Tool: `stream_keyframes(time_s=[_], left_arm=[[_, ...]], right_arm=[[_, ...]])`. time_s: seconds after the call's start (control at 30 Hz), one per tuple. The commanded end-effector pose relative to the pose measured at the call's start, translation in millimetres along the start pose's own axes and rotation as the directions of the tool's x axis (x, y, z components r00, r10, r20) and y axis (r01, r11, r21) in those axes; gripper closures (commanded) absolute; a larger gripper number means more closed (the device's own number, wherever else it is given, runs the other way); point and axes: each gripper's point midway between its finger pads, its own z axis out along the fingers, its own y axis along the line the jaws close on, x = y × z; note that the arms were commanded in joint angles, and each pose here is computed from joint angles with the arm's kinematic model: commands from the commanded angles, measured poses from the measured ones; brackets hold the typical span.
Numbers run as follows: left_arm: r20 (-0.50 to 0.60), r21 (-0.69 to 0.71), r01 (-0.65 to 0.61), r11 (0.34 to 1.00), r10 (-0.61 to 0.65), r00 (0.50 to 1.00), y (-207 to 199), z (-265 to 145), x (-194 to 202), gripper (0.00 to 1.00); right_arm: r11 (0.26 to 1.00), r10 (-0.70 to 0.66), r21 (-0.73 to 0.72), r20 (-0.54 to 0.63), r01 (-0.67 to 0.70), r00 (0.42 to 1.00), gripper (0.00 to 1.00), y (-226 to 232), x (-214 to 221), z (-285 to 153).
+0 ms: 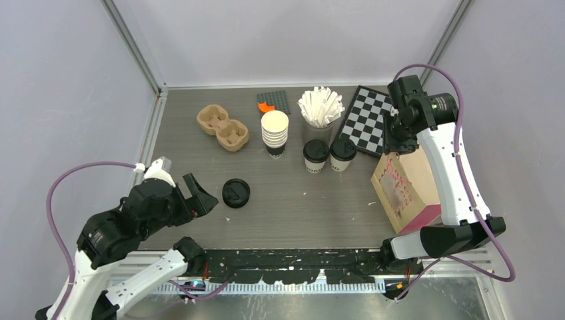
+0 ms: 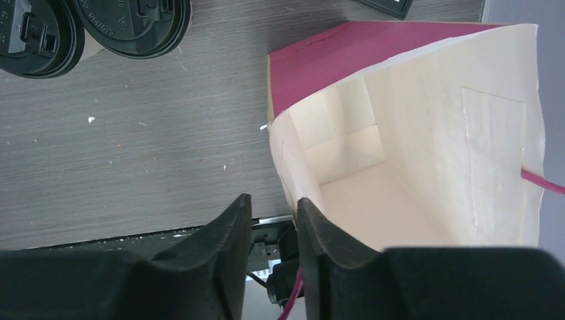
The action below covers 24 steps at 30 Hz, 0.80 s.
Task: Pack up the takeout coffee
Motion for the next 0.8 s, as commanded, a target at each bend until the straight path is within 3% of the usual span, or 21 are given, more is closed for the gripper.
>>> stream_keyframes(time_s=[0.0, 0.1, 0.17, 0.37, 0.57, 0.77], left_arm=[[0.033, 0.022, -0.012, 1.0, 0.011, 0.999, -9, 6, -9, 0.12], [0.039, 0.021, -0.005, 1.0, 0.005, 0.999, -10, 7, -10, 0.11], [0.042, 0.023, 0.003, 1.0, -0.004, 0.999, -10, 7, -10, 0.11], [0.031, -0.045, 0.057, 0.997, -0.055, 0.998, 5, 3, -5, 0.11], [0.139, -0.064, 0.038, 0.997, -0.029, 0.99, 17, -11, -24, 0.11], [0.167, -0.069, 0.025, 0.997, -0.013, 0.986, 22, -13, -28, 0.11]], right_arm=[[1.0, -0.031, 0.006, 0.065, 0.031, 0.997, 0.74, -7, -8, -12], [0.999, -0.021, -0.044, 0.068, 0.024, 0.997, 0.94, 0, -6, -19], [0.997, -0.013, -0.073, 0.05, 0.017, 0.999, 0.99, 4, -2, -22], [0.998, 0.018, -0.067, -0.029, -0.02, 0.999, 0.99, 2, 19, -31], [0.987, 0.069, -0.141, -0.053, -0.075, 0.996, 0.99, 12, 31, -47], [0.933, 0.039, -0.35, -0.124, -0.081, 0.991, 0.99, 46, 58, -64]])
